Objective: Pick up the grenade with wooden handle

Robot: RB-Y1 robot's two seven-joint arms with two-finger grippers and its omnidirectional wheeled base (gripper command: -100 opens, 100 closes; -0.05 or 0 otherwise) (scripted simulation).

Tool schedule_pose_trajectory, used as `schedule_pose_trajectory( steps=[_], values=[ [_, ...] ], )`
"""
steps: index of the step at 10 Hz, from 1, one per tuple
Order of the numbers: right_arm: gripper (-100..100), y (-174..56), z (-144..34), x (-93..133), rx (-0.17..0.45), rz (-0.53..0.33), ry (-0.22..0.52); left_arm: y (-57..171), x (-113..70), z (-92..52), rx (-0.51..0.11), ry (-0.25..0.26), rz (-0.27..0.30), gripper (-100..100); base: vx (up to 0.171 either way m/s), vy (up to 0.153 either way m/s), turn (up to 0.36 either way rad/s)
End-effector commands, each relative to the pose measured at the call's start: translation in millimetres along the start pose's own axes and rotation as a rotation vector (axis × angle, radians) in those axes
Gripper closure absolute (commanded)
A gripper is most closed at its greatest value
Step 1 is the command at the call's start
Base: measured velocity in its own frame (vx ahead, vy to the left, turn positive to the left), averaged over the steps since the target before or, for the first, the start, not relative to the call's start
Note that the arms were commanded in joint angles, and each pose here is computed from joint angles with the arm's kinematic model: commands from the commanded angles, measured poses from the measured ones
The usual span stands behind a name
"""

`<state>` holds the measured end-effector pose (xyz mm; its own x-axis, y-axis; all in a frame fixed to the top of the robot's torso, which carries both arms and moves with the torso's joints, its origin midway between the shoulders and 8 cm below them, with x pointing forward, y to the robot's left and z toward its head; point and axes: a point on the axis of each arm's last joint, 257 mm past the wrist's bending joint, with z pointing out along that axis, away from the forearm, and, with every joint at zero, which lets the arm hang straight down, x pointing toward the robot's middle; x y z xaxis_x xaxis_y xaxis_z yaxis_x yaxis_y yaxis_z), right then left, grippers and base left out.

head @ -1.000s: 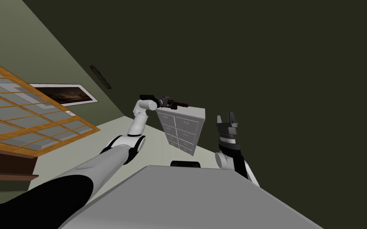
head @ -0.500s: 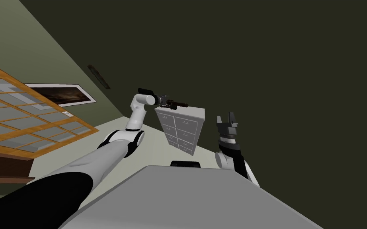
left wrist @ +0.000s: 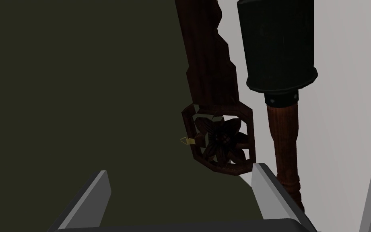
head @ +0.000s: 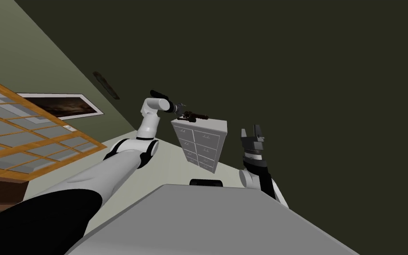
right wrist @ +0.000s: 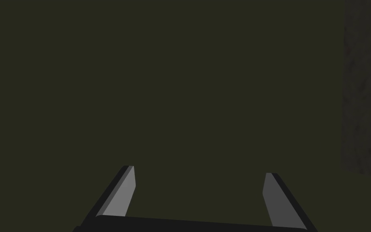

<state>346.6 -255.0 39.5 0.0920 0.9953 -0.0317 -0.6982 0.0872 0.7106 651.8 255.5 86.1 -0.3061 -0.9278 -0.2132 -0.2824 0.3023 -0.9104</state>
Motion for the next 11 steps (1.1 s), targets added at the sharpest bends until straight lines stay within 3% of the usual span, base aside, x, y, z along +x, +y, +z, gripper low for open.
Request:
schedule_pose_trajectory(
  steps=[1, 5, 7, 10, 11],
  values=[
    [0, 0, 0.0, 0, 0.0, 0.0, 0.0, -3, -11.7, -5.7, -0.043, -0.005, -0.008, -100, 0.013, 0.013, -0.084],
    [0, 0, 0.0, 0, 0.0, 0.0, 0.0, -6, -31.1, -21.6, -0.142, -0.007, -0.033, -100, 0.017, 0.014, -0.056],
    [0, 0, 0.0, 0, 0.0, 0.0, 0.0, 4, -31.8, -21.4, -0.186, 0.0, -0.047, -100, 0.015, 0.013, -0.021],
    [0, 0, 0.0, 0, 0.0, 0.0, 0.0, 4, -49.6, -38.7, -0.264, -0.003, -0.085, -100, 0.024, 0.012, -0.084],
    [0, 0, 0.0, 0, 0.0, 0.0, 0.0, 14, -49.6, -38.8, -0.297, 0.003, -0.096, -100, 0.03, 0.017, -0.055]
  ],
)
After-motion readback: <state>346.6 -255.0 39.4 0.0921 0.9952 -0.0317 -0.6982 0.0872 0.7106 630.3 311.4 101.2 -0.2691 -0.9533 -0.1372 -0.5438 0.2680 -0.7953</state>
